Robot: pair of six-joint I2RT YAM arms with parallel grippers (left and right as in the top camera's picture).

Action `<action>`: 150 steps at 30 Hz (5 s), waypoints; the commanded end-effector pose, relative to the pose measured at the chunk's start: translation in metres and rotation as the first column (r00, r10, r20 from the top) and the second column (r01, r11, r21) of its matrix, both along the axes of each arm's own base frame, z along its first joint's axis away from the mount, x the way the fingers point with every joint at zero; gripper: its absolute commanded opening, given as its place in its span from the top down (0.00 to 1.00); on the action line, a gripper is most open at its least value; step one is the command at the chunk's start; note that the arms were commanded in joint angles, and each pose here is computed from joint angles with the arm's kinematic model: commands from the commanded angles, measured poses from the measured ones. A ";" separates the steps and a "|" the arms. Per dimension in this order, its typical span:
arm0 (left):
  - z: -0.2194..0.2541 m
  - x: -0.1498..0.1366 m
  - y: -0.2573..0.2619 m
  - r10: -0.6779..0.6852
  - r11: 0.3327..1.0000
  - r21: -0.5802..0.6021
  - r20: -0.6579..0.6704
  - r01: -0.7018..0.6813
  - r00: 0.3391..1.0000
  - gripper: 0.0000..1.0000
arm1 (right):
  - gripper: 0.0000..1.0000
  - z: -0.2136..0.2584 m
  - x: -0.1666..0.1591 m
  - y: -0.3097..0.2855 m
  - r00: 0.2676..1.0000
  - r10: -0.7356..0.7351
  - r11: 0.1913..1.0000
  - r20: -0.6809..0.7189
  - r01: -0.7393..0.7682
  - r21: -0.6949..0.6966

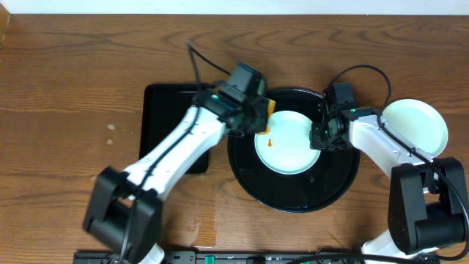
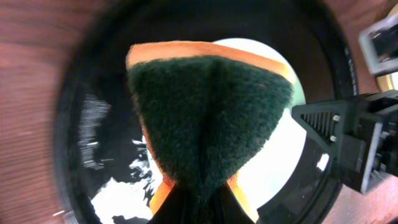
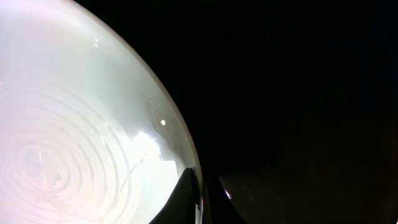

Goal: Clean dirty plates on tray and stack at the side
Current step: 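Scrub the orange sauce spot on the mint plate with the sponge, then return the sponge to the small black tray with the left gripper, then drag the mint plate right toward the tray edge with the right gripper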

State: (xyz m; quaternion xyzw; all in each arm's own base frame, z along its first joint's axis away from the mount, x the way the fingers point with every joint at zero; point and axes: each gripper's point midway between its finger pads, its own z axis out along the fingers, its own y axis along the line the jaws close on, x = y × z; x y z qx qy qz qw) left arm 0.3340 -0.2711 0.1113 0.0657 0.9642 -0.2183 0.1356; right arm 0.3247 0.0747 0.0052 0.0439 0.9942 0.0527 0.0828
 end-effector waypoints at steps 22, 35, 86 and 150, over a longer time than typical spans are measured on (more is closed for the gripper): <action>-0.134 -0.022 -0.005 0.071 0.951 0.308 -0.144 -0.023 0.987 0.93 | 0.99 -0.020 -0.022 -0.013 0.996 -0.019 0.998 -0.089 0.015 -0.054; -0.119 0.011 0.058 0.079 0.787 0.607 0.078 -0.110 0.994 0.93 | 0.99 -0.021 -0.028 -0.015 0.993 -0.020 0.998 -0.112 0.013 -0.059; -0.082 -0.028 0.242 0.471 0.836 0.411 -0.196 -0.364 0.860 0.63 | 0.83 0.021 -0.017 -0.015 0.993 0.110 0.991 -0.034 -0.112 -0.068; -0.084 -0.031 0.242 0.471 0.836 0.414 -0.203 -0.361 0.859 0.18 | 0.90 0.092 -0.014 -0.021 0.997 -0.019 0.997 0.073 0.024 -0.074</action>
